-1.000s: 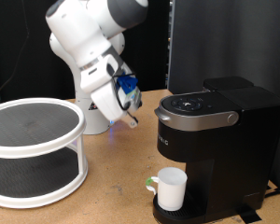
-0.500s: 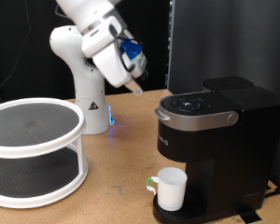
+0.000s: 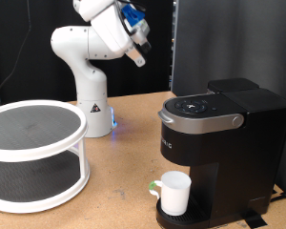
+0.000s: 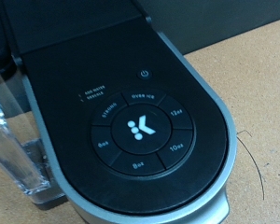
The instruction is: Make a cup of coffee with the keurig machine
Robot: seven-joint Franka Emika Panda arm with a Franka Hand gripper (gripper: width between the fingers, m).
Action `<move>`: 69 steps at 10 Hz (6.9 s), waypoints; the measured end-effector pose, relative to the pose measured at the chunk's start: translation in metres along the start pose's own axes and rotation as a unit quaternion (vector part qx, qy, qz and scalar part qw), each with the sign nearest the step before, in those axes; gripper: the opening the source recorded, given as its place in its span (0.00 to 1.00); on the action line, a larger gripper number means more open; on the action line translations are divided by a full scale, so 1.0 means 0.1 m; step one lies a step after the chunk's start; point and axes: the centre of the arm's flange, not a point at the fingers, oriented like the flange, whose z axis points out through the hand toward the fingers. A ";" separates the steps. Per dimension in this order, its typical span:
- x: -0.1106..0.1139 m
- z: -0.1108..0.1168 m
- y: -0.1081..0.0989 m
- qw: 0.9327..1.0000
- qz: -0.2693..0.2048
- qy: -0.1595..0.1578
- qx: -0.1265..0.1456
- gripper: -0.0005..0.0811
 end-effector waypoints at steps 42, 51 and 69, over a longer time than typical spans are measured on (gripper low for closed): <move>0.45 1.06 -0.38 0.998 -0.022 -0.001 0.051 0.87; 0.33 1.40 -0.15 0.999 -0.010 -0.011 0.036 0.02; 0.33 1.44 -0.16 0.999 -0.001 -0.032 0.008 0.01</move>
